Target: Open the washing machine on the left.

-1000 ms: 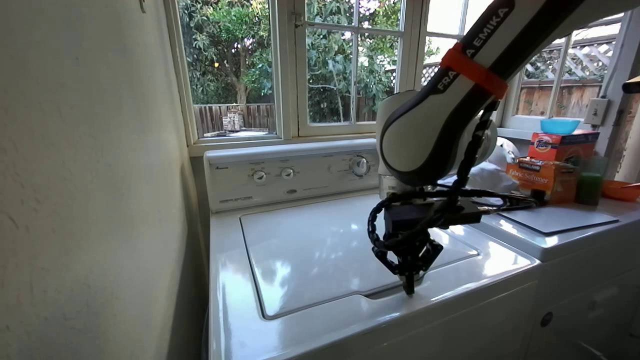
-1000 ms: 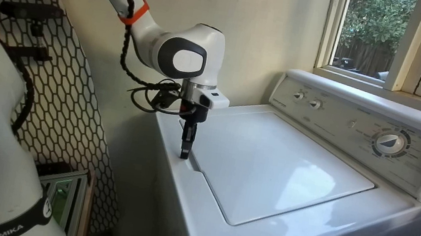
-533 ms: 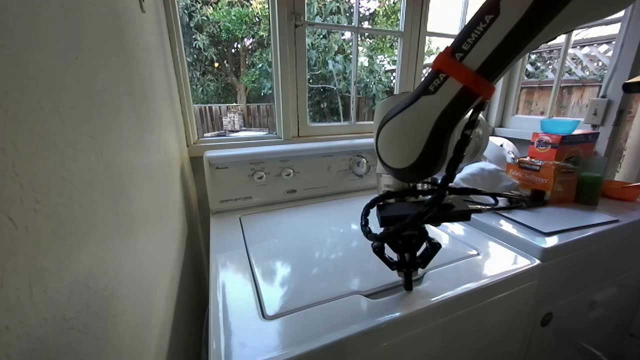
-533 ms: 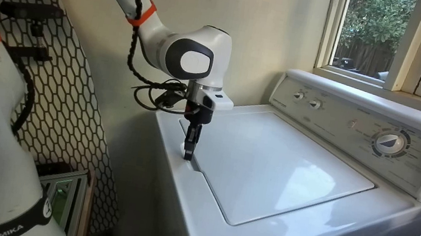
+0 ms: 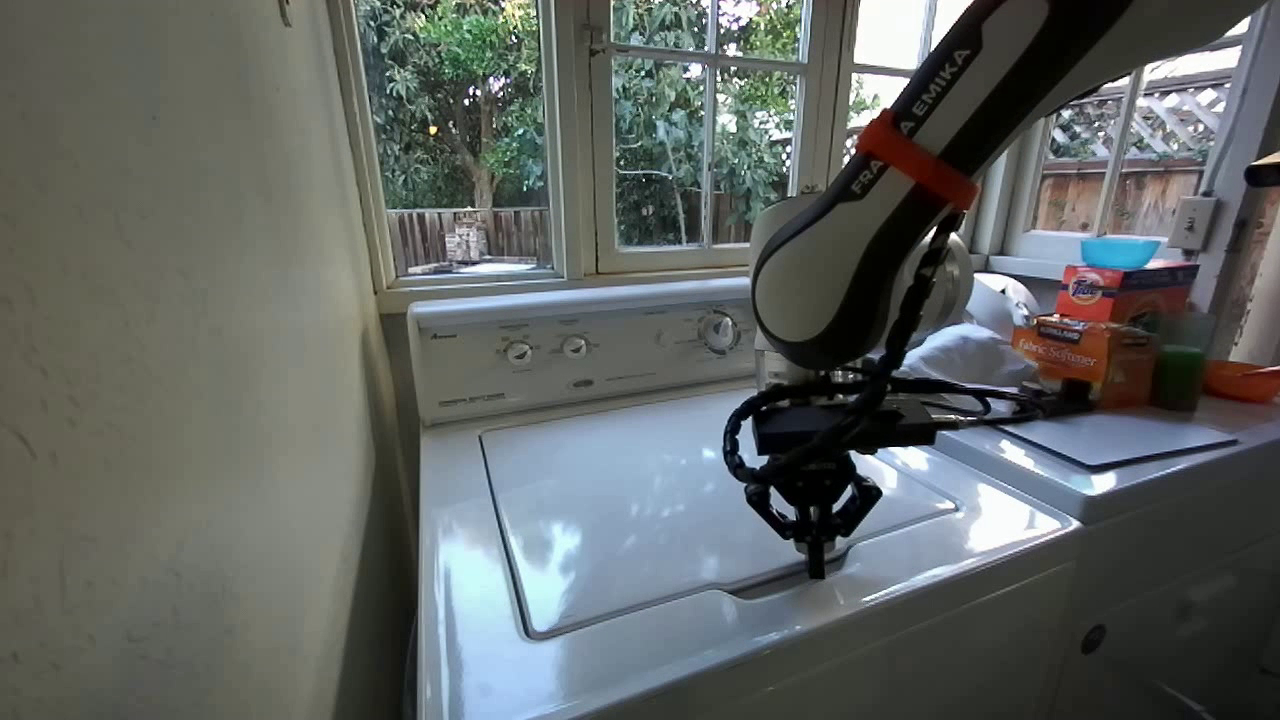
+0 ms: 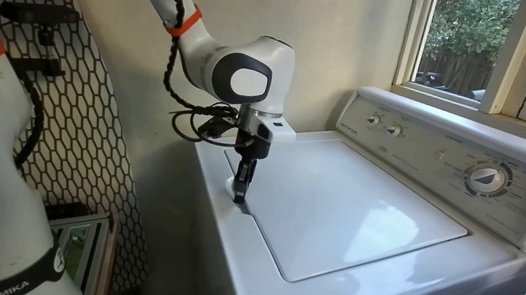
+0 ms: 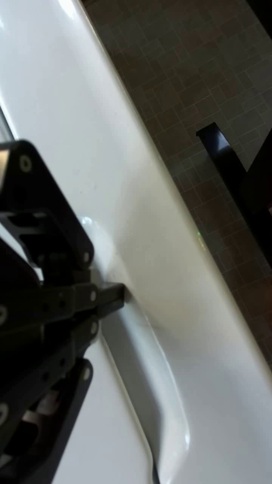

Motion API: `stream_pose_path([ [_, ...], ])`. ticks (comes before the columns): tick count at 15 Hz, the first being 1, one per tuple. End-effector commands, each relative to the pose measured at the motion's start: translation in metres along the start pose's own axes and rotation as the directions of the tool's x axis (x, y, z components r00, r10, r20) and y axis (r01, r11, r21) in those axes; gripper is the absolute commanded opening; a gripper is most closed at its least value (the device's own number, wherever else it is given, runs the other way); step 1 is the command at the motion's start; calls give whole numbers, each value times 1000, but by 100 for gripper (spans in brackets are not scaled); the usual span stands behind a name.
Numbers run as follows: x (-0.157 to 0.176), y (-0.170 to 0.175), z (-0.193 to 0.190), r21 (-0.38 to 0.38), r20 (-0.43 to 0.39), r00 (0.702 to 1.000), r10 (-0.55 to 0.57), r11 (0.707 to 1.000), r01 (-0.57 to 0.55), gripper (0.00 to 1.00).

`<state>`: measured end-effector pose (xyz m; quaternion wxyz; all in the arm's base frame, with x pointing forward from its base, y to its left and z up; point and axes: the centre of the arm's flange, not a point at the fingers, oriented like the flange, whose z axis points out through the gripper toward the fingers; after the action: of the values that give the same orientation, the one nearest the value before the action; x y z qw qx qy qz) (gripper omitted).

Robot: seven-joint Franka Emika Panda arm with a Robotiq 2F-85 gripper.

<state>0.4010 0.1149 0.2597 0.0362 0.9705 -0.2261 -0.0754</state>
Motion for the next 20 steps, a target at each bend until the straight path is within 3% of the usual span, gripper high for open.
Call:
stream_pose_path([
  [1,-8,16,8,44,-32,999,-34,998,35,0],
  [4,-26,42,-5,159,-86,996,-22,987,36,0],
  [7,-41,69,-23,295,-145,989,0,954,44,0],
  [9,-34,73,-44,348,-221,975,-10,933,88,0],
  [12,-31,77,-64,317,-214,972,-95,935,161,0],
  [14,-40,85,-75,216,-117,981,-153,961,176,0],
  [16,-46,94,-83,142,-37,973,-230,962,233,0],
  [19,-57,99,-81,45,5,959,-282,959,281,0],
  [20,-59,98,-83,26,34,963,-269,963,268,26],
])
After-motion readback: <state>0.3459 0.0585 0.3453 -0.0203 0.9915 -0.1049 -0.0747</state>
